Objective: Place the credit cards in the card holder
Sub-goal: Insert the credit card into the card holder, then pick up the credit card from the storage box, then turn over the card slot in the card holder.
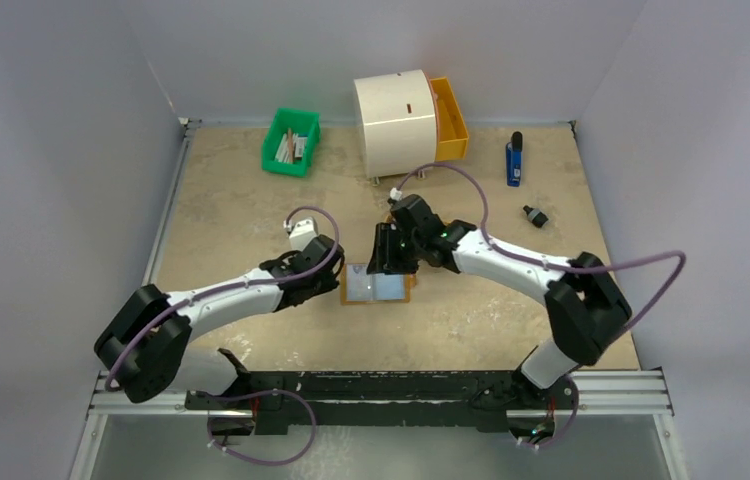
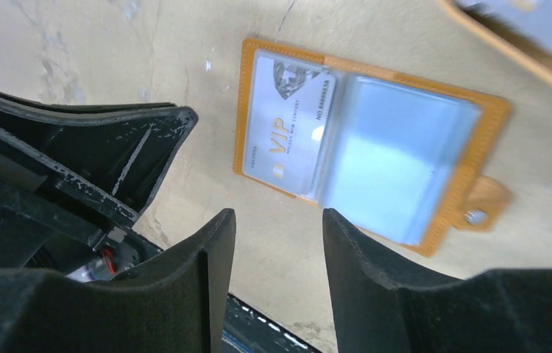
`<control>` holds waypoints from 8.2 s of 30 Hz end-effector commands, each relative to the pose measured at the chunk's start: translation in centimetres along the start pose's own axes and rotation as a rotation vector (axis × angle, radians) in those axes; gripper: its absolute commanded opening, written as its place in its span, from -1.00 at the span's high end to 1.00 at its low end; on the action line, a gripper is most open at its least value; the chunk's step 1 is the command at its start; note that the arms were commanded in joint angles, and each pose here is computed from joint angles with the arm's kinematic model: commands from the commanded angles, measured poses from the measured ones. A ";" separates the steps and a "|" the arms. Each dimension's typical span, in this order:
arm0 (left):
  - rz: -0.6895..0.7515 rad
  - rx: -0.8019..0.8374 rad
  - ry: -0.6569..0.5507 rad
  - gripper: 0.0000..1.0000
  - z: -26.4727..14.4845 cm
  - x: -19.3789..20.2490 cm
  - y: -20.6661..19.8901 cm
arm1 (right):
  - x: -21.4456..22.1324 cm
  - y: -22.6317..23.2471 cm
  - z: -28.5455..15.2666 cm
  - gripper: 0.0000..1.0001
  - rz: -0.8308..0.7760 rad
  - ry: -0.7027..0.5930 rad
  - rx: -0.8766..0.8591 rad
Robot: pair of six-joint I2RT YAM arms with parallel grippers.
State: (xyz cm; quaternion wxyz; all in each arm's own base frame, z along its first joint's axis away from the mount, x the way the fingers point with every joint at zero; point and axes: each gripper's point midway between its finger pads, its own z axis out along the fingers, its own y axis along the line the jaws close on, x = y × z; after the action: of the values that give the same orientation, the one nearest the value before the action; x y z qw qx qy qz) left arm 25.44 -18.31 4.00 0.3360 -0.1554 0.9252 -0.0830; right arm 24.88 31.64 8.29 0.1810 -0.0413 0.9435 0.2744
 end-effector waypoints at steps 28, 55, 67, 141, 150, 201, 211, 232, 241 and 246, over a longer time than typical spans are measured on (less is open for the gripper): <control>-0.107 0.212 -0.168 0.10 -6.4 -3.8 0.1 | -12.3 -10.4 0.2 -0.15 0.333 -0.320 0.116; -0.105 0.174 -0.154 0.18 -5.4 -3.7 -0.1 | -10.8 -12.9 0.7 0.18 0.350 -0.281 0.154; -0.110 0.168 -0.154 0.20 -5.3 -3.5 0.1 | -10.8 -12.6 0.1 0.29 0.343 -0.292 0.134; -0.010 0.414 -0.110 0.15 -7.7 -3.4 -6.2 | -2.7 -3.4 -11.1 1.00 -0.060 -0.232 -0.174; 0.022 0.403 -0.069 0.05 -5.8 -2.5 -10.4 | 1.9 -6.2 -7.8 1.00 0.021 -0.107 -0.127; 0.212 0.106 0.064 0.81 2.4 3.3 -10.3 | 3.3 -6.3 -5.6 1.00 0.071 -0.042 -0.175; 0.205 0.108 0.067 0.82 2.2 3.3 -10.1 | 3.2 -5.8 -4.4 1.00 0.073 -0.022 -0.222; 0.103 0.173 -0.019 0.19 -2.4 -0.8 -11.2 | 2.7 -3.7 -4.7 1.00 0.048 -0.015 -0.315; 0.079 0.226 -0.024 0.12 -2.9 -1.2 -12.3 | 2.5 -2.9 -4.2 1.00 0.033 0.004 -0.331; 0.081 0.230 -0.027 0.11 -3.0 -1.3 -12.5 | 2.3 -2.3 -3.9 1.00 0.025 0.011 -0.335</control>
State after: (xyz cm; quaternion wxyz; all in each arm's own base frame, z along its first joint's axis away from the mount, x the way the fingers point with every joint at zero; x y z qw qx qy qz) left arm 26.76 -28.78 8.33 0.3480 -0.0691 0.9233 -0.1473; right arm 20.78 25.99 6.90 0.1426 -0.0410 0.9042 0.4004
